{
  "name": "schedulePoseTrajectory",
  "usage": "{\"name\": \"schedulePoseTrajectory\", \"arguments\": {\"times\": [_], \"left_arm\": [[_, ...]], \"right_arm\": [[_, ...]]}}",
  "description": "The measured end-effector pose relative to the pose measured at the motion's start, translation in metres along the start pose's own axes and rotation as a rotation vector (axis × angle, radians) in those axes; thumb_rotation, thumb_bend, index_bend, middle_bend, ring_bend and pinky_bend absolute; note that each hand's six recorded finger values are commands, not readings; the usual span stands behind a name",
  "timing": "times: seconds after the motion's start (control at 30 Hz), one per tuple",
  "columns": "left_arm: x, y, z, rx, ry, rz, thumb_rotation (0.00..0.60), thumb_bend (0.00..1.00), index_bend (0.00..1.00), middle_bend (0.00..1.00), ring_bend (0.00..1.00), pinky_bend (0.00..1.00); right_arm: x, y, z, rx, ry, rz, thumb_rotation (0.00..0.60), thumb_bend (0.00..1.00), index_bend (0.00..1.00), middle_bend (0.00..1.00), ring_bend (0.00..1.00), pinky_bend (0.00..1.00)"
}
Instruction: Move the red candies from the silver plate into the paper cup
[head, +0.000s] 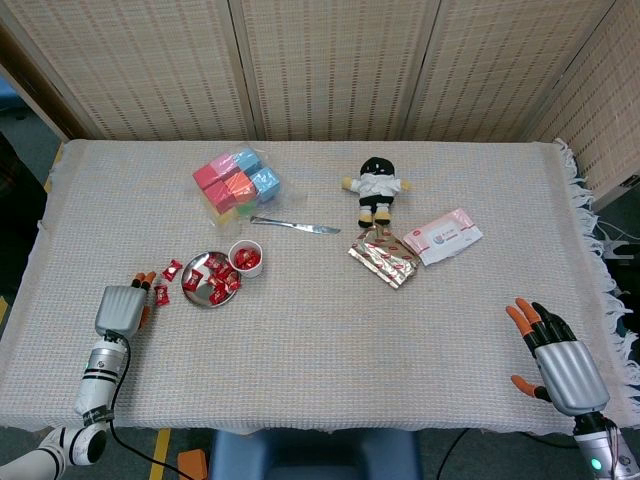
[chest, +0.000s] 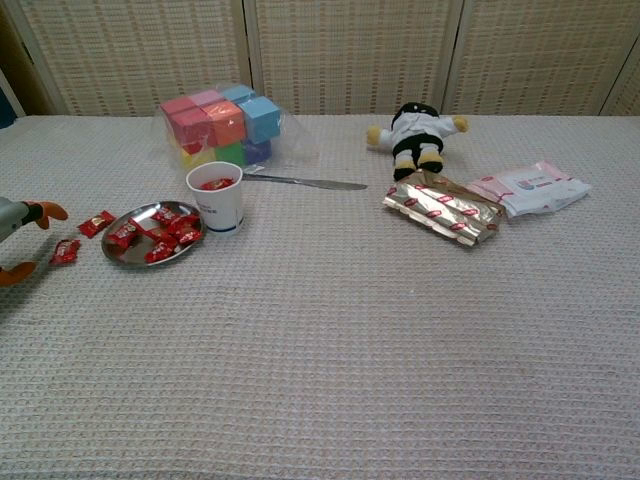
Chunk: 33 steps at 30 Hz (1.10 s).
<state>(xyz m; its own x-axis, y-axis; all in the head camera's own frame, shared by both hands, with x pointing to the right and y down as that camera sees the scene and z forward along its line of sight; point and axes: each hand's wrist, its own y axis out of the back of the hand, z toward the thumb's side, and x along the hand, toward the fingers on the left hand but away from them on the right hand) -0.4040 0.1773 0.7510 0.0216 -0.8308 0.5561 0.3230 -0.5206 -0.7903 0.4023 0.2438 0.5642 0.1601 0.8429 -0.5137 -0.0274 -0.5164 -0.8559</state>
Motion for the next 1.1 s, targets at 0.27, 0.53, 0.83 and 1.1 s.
{"name": "schedulePoseTrajectory", "arguments": {"times": [0.27, 0.53, 0.83, 1.1], "left_arm": [[0.001, -0.006, 0.008, 0.02, -0.016, 0.001, 0.6, 0.4, 0.38, 0.37, 0.71, 1.0], [0.004, -0.005, 0.015, -0.001, -0.031, 0.037, 0.6, 0.4, 0.51, 0.51, 0.73, 1.0], [-0.001, -0.001, 0.023, -0.043, -0.069, 0.072, 0.6, 0.4, 0.35, 0.41, 0.73, 1.0], [-0.006, 0.008, 0.03, -0.071, -0.09, 0.08, 0.6, 0.4, 0.27, 0.31, 0.73, 1.0]], "right_arm": [[0.001, 0.001, 0.0, 0.0, 0.0, -0.002, 0.6, 0.0, 0.0, 0.0, 0.0, 0.16], [0.0, 0.0, 0.0, 0.001, -0.001, 0.0, 0.6, 0.0, 0.0, 0.0, 0.0, 0.16], [0.0, -0.001, 0.0, 0.004, -0.003, 0.003, 0.6, 0.0, 0.0, 0.0, 0.0, 0.16], [0.0, 0.0, -0.001, 0.002, -0.004, 0.001, 0.6, 0.0, 0.0, 0.0, 0.0, 0.16]]}}
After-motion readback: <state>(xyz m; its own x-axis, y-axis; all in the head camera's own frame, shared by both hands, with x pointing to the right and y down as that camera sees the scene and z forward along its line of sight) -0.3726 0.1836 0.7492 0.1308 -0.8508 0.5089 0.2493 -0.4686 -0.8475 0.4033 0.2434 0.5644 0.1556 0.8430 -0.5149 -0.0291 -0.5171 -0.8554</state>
